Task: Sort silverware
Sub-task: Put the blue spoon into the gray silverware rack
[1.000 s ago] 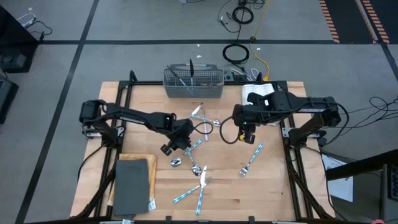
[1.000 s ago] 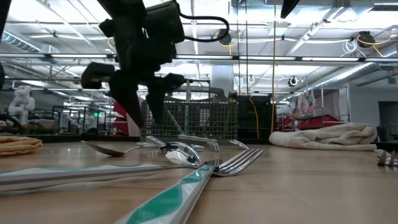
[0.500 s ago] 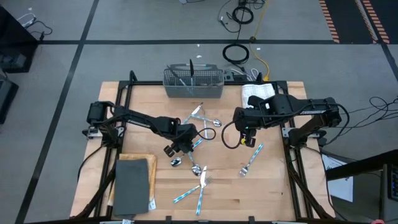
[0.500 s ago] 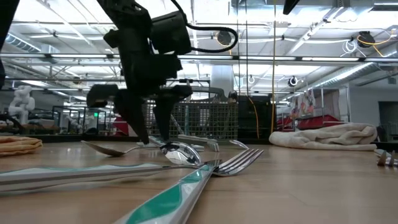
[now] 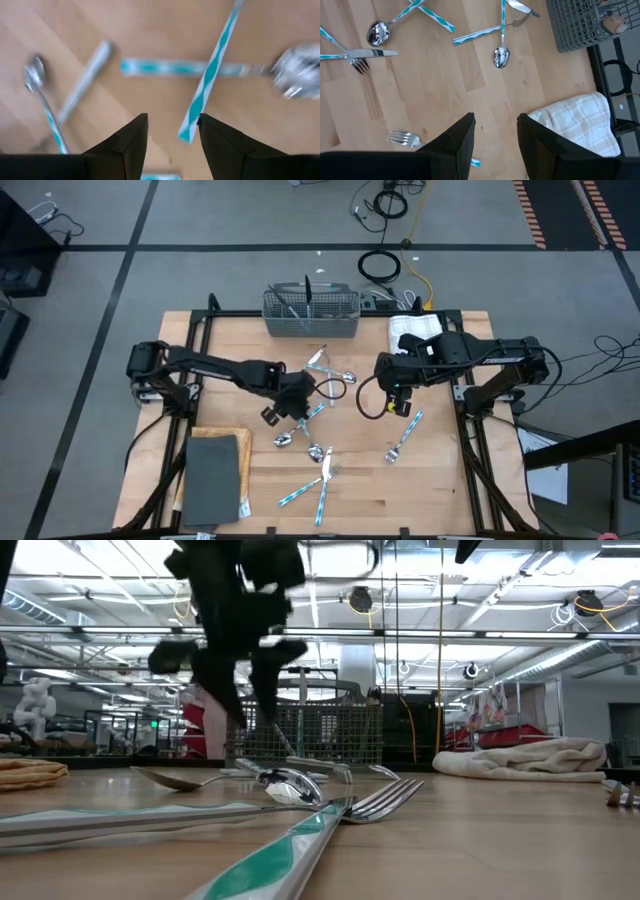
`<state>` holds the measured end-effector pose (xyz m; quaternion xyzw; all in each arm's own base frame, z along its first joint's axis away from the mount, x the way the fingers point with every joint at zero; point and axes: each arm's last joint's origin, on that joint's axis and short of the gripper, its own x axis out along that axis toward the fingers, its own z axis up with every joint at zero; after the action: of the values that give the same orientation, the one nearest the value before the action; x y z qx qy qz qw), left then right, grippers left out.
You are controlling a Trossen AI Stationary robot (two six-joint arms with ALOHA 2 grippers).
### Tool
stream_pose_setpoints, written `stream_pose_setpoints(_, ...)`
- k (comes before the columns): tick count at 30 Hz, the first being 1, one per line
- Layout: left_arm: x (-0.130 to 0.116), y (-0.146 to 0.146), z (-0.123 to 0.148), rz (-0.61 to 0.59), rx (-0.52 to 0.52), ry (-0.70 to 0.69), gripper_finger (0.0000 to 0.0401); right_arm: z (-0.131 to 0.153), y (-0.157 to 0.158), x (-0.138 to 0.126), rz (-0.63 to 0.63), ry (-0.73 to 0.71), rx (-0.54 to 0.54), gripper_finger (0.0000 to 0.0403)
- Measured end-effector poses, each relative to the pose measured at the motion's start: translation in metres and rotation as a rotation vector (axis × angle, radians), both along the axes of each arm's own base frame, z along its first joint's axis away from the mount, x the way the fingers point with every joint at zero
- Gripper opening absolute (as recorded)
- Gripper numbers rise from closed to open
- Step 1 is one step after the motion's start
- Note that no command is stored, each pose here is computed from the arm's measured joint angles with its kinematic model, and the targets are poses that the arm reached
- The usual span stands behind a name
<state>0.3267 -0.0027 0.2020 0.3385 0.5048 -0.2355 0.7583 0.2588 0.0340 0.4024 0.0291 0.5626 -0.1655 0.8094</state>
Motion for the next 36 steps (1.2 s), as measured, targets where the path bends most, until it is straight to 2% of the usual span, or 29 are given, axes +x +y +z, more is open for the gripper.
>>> stream_pose_setpoints(4, 0.003, -0.019, 0.012, -0.119, -0.110, -0.040, 0.0183, 0.000, 0.000, 0.000, 0.002, 0.000, 0.000, 0.0137)
stream_pose_setpoints(7, 0.003, -0.036, 0.004, -0.201, -0.107, -0.009, 0.0183, 0.000, 0.001, 0.000, 0.010, 0.001, -0.002, 0.0137)
stream_pose_setpoints(10, 0.006, -0.046, -0.006, -0.229, -0.105, 0.014, 0.0183, 0.000, 0.003, 0.000, 0.024, 0.003, -0.004, 0.0137)
stream_pose_setpoints(13, 0.012, -0.051, -0.015, -0.214, -0.073, 0.002, 0.0183, 0.000, 0.004, -0.001, 0.037, 0.005, -0.007, 0.0137)
stream_pose_setpoints(25, 0.027, -0.059, -0.055, -0.191, -0.081, 0.054, 0.0183, 0.000, 0.016, -0.003, 0.090, 0.006, -0.009, 0.0137)
stream_pose_setpoints(31, 0.035, -0.059, -0.068, -0.172, -0.056, 0.025, 0.0181, 0.000, 0.023, -0.004, 0.109, 0.005, -0.007, 0.0137)
stream_pose_setpoints(34, 0.035, -0.059, -0.072, -0.180, -0.068, 0.043, 0.0156, 0.000, 0.025, -0.004, 0.116, 0.005, -0.007, 0.0137)
stream_pose_setpoints(36, 0.035, -0.061, -0.076, -0.189, -0.077, 0.060, 0.0117, 0.000, 0.026, -0.005, 0.120, 0.004, -0.008, 0.0137)
